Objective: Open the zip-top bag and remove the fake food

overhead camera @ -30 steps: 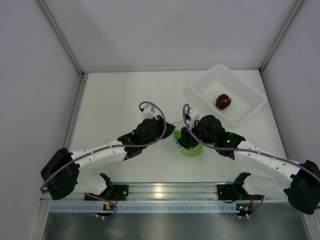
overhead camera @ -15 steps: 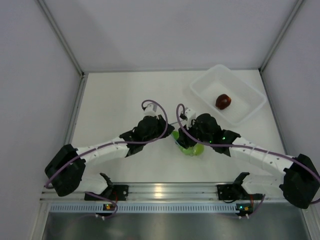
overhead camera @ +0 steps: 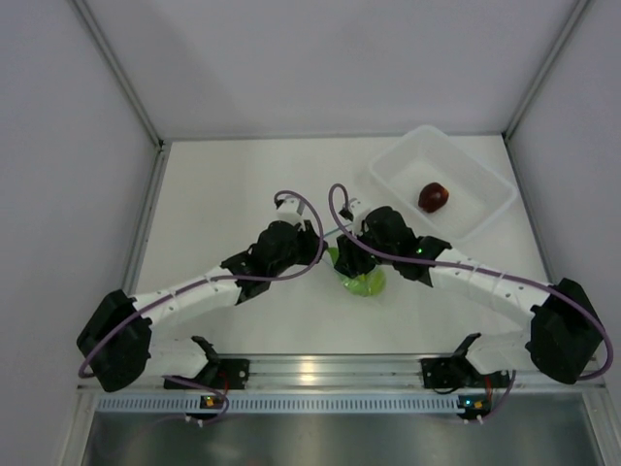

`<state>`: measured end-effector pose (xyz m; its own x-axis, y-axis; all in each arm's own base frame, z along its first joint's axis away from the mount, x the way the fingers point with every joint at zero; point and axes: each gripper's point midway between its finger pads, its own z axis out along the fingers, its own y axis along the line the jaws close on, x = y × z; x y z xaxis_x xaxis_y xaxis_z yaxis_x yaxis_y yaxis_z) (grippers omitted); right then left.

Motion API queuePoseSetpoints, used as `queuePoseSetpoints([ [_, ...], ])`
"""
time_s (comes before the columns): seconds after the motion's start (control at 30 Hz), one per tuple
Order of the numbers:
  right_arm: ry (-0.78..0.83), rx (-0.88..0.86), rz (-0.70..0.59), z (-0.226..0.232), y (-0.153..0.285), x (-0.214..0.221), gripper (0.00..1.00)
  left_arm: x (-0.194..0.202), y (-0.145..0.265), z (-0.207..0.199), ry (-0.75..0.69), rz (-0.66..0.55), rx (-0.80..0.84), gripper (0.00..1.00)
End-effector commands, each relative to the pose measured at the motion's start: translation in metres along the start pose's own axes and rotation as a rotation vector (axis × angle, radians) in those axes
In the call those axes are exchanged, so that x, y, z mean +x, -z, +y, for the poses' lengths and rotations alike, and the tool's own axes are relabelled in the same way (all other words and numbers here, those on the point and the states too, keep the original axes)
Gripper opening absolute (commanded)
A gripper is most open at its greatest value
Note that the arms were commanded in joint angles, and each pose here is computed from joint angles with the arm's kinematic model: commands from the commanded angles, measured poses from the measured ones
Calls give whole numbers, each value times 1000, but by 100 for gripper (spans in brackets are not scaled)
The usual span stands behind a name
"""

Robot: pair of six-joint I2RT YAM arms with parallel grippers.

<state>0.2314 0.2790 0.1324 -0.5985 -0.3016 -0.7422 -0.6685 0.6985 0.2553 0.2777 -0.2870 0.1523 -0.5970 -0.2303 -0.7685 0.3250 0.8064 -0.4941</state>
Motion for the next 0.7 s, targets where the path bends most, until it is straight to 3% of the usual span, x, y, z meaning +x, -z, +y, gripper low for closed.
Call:
queuePoseSetpoints([
  [0.0, -23, 16, -19, -1, 2, -19, 0, -13, 11, 11, -93, -48, -41, 24],
  [0.4, -46, -3, 5, 3, -6, -20, 0, -15, 14, -10, -192, -53, 48, 23],
  [0.43, -44, -17, 1, 6, -6, -22, 0, -15, 14, -9, -190, -56, 41, 21],
  [0.53, -41, -20, -14, 6, -4, -22, 0, -17, 11, 1, -174, -74, -14, 0],
  [0.67, -32, -17, -13, 5, -1, -19, 0, -15, 8, 14, -151, -86, -79, 0],
])
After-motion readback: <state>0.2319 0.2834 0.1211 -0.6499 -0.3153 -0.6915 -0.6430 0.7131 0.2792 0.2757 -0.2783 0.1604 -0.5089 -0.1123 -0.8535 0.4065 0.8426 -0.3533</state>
